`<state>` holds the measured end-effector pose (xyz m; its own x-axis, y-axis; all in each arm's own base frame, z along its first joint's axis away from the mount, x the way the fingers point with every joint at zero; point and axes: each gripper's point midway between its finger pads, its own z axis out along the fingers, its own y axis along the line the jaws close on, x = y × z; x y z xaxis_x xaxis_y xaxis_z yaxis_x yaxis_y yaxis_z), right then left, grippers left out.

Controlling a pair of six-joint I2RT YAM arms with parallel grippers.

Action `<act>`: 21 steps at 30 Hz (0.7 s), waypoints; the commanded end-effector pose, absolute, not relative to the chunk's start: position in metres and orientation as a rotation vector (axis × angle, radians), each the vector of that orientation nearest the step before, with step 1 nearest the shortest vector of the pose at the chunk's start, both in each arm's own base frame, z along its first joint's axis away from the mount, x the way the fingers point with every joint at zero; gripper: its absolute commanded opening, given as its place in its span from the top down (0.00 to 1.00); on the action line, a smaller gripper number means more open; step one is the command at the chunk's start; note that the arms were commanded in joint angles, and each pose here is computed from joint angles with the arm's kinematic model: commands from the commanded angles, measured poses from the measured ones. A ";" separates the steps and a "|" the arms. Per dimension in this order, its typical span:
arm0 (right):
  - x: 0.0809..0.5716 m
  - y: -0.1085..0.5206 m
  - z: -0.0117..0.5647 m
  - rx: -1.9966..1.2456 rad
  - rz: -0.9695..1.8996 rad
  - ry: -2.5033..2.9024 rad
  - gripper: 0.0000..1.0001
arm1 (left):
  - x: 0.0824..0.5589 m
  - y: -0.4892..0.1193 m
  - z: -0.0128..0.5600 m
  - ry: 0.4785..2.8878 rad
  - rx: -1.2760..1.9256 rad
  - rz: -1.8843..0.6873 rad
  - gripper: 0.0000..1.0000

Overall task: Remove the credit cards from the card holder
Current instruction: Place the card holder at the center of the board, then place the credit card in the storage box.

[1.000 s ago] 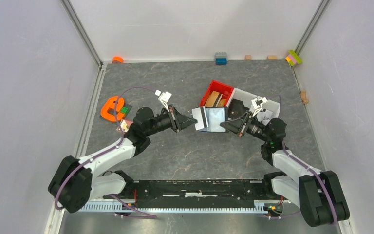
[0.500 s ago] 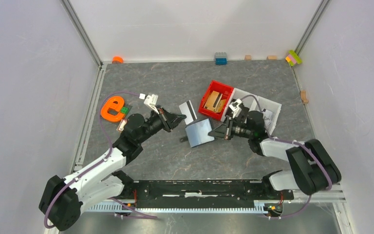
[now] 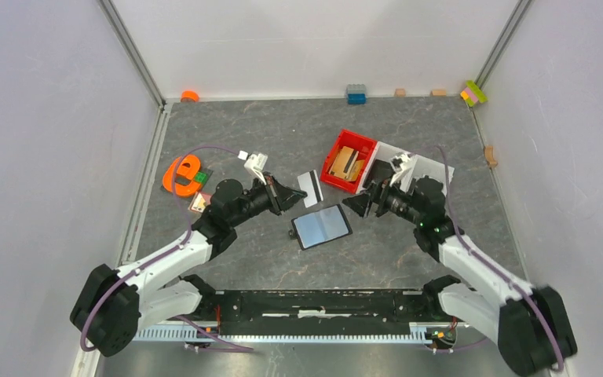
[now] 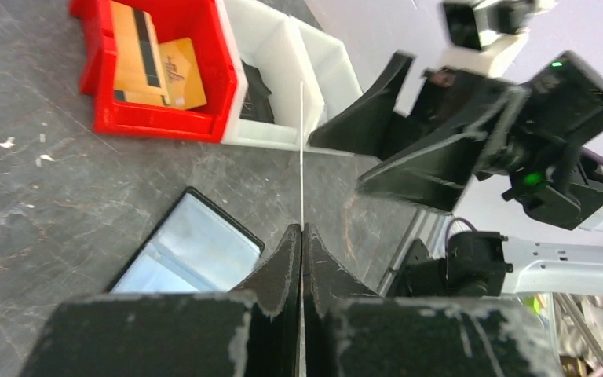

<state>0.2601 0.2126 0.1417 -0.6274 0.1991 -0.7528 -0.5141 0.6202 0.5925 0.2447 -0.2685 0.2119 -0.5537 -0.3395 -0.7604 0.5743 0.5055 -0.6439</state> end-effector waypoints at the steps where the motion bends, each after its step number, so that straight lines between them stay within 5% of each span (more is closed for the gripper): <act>1: 0.248 0.210 0.197 -0.363 1.064 1.672 0.10 | 0.231 -0.290 0.244 1.664 0.332 -1.372 0.98; 21: 0.171 0.238 0.261 -0.565 1.571 1.304 0.47 | 0.188 -0.317 0.275 1.475 0.518 -1.561 0.98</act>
<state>0.1948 0.2358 0.2339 -0.4454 0.3579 -0.8207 -0.8279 0.1844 0.5297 0.1905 -0.3175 0.2493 -0.5434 -0.2540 -0.8001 0.7928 0.1581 -0.5886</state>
